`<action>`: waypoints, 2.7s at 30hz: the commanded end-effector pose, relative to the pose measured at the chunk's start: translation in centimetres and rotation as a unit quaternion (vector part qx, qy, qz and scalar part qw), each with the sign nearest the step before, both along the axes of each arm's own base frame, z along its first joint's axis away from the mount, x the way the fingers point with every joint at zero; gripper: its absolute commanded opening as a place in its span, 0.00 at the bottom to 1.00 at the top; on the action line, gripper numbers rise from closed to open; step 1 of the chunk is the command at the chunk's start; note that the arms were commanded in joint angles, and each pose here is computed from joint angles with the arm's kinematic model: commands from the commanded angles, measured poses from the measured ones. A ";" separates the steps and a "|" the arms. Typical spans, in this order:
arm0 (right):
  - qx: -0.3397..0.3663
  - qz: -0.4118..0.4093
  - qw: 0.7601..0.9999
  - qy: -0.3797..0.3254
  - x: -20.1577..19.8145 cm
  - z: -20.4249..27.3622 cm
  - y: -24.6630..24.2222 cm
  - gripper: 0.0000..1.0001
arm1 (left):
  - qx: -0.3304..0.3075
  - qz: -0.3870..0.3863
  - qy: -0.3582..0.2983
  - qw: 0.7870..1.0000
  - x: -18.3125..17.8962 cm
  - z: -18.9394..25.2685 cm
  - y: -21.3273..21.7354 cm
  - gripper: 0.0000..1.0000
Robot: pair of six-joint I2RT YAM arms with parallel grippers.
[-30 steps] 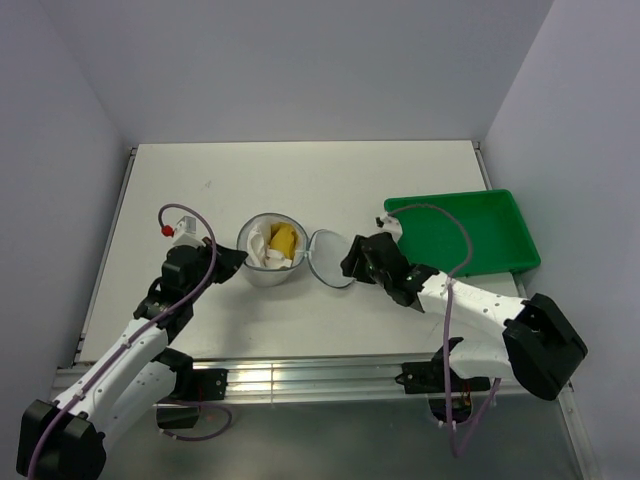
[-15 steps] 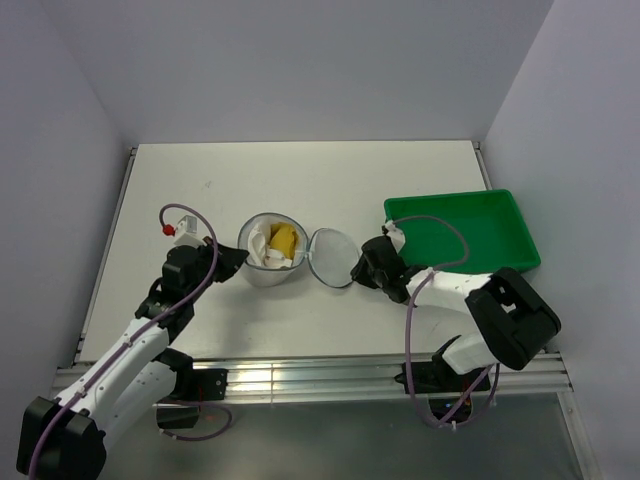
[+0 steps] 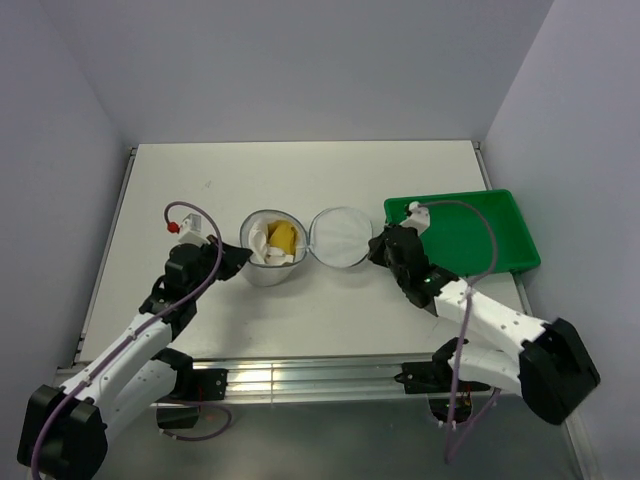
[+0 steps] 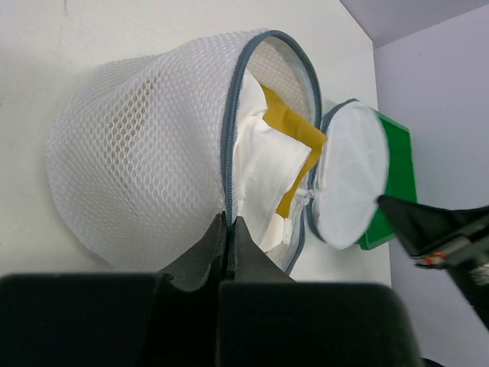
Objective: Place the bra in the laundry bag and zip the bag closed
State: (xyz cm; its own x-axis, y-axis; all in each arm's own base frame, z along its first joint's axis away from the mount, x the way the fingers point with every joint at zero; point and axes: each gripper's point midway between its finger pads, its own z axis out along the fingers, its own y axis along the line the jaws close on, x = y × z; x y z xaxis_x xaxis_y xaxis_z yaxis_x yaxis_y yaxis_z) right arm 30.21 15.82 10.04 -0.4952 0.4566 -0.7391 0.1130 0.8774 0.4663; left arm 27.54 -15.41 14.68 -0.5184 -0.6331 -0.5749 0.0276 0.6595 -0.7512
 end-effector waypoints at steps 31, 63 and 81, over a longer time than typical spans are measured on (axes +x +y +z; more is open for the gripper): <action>-0.064 0.210 0.972 -0.080 2.2 16.6 14.5 0.63 | -0.029 -0.075 -0.058 0.995 2.4 2.3 -4.6 0.00; 0.321 0.226 0.920 -0.006 8.6 5.9 15.1 0.79 | -0.042 -0.053 -0.088 0.994 3.9 3.6 -3.3 0.00; 0.305 0.283 0.907 -0.059 7.2 7.2 14.0 0.22 | -0.032 -0.023 -0.092 0.995 6.4 3.7 -2.4 0.00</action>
